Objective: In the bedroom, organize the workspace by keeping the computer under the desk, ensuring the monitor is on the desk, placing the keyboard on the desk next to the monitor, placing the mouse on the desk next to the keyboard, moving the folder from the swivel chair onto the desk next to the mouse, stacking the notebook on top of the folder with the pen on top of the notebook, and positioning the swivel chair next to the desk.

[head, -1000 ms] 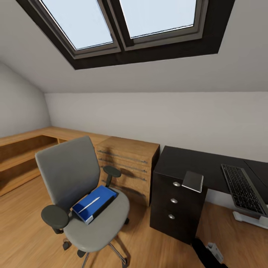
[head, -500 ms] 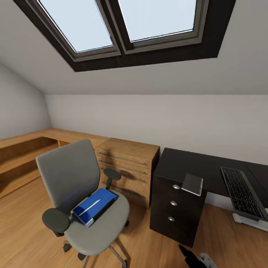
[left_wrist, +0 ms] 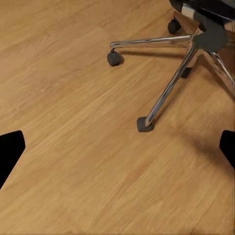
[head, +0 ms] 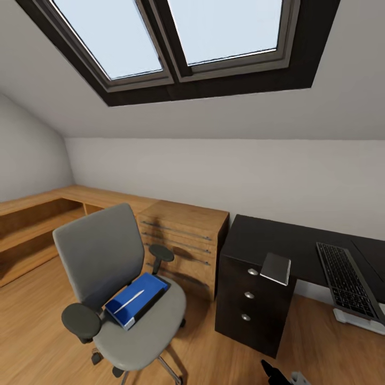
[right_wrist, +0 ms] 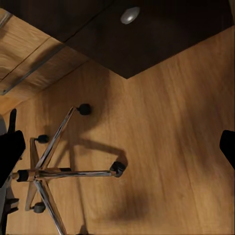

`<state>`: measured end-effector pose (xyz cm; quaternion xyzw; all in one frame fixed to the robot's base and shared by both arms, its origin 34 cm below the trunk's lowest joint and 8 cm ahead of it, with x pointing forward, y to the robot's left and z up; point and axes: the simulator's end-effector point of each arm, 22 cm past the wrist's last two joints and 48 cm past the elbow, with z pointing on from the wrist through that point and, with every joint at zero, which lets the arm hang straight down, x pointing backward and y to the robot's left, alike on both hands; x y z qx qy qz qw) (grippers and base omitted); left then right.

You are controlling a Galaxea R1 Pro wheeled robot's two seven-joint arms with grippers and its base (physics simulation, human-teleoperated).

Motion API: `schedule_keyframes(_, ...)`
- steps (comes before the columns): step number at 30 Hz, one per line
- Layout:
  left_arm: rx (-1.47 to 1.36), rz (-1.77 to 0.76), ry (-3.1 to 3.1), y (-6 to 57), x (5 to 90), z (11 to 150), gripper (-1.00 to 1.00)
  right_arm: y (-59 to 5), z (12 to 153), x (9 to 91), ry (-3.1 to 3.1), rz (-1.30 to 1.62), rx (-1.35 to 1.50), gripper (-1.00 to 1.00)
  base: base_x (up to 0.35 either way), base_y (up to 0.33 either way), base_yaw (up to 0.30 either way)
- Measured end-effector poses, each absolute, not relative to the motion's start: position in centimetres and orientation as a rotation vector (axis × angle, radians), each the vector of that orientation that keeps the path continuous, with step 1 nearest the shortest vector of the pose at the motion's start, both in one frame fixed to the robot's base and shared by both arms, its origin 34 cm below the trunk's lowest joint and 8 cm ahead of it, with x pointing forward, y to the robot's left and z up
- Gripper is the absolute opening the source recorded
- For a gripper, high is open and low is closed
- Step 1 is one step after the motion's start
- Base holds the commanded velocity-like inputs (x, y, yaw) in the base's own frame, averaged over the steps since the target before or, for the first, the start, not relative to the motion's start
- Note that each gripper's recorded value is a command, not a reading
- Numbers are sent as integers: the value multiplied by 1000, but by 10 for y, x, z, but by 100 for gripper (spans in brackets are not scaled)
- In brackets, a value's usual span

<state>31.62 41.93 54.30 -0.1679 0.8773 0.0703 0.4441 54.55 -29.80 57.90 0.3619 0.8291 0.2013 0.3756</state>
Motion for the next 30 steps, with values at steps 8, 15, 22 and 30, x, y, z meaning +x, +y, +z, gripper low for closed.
schedule_keyframes(8, -437, 118, 2169, 386, 321, 539, 100, -301, 570, 539, 2114, 354, 964, 100, 0, 0, 78)
schedule_keyframes(15, -456, 83, 2175, 364, 321, 535, 100, -292, 563, 530, 2114, 225, 1018, 100, 0, 0, 135)
schedule_keyframes(22, -461, 82, 2178, 363, 319, 534, 100, -285, 559, 525, 2124, 184, 1046, 100, 0, 0, 115)
schedule_keyframes(30, -466, 83, 2179, 362, 319, 533, 100, -285, 560, 524, 2114, 162, 1052, 100, 0, 0, 61)
